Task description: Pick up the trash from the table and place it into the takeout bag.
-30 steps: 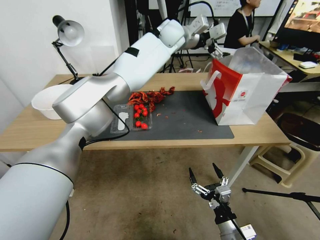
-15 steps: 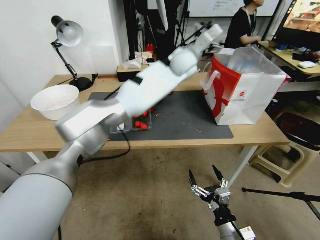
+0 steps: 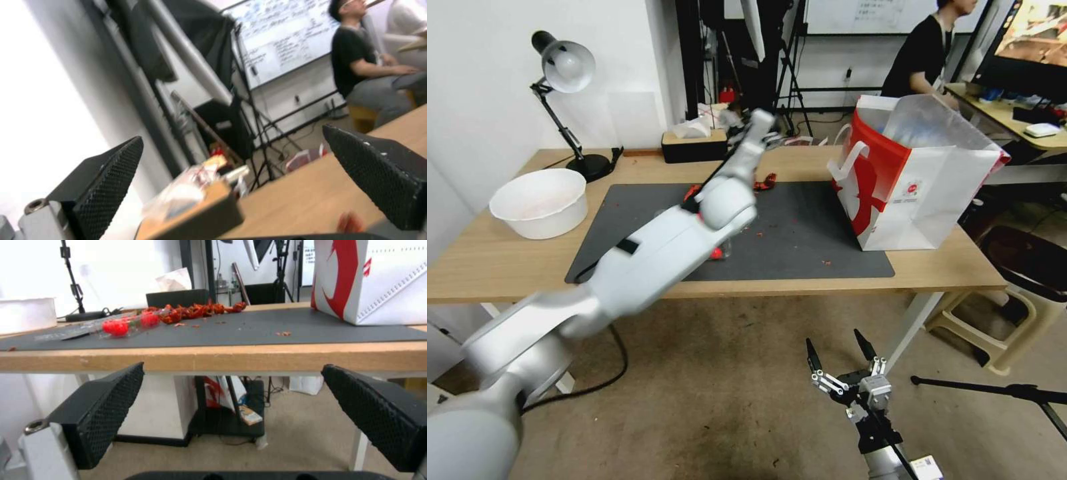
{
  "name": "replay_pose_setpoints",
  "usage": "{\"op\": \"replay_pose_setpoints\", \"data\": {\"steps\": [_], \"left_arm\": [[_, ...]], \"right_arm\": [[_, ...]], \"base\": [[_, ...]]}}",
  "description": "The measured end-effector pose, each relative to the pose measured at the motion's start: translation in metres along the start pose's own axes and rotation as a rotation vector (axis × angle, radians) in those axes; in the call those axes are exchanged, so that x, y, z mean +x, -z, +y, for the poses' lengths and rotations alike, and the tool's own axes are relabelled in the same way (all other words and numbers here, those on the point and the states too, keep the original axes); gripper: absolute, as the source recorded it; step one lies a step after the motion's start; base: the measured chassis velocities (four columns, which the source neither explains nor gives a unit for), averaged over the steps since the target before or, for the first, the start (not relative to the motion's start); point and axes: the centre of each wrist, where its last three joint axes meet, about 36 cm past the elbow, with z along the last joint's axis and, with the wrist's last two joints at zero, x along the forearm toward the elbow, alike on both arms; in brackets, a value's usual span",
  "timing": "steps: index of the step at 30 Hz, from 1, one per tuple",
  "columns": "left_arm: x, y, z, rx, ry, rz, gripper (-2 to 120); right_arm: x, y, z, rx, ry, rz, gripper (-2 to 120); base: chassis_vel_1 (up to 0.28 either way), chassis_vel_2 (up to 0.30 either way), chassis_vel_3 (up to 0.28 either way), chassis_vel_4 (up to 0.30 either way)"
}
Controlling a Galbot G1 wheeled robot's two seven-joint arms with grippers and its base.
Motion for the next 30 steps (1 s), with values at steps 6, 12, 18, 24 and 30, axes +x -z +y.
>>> {"op": "replay_pose_setpoints", "data": {"steps": [6,12,18,24,30], "left_arm": [[0.057,-0.052,0.047,0.027,0.055,0.061,100],[0.113,-0.078,0.075,0.048,0.100,0.094,100],[0.153,-0.102,0.095,0.055,0.145,0.098,100],[0.186,-0.107,0.094,0.091,0.181,0.103,100],[0.235,-0.124,0.095,0.153,0.174,0.127,100]], "right_arm": [[0.000,0.002,0.001,0.006,0.002,-0.006,100],[-0.001,0.003,0.001,0.007,0.005,-0.009,100],[0.000,0.003,0.000,0.009,0.005,-0.008,100],[-0.001,0.005,0.000,0.006,-0.003,-0.015,100],[-0.004,0.007,-0.001,0.007,-0.011,-0.018,100]], "base": [[0.000,0.000,0.000,0.000],[0.000,0.000,0.000,0.000],[0.000,0.000,0.000,0.000],[0.000,0.000,0.000,0.000],[0.000,0.000,0.000,0.000]]}}
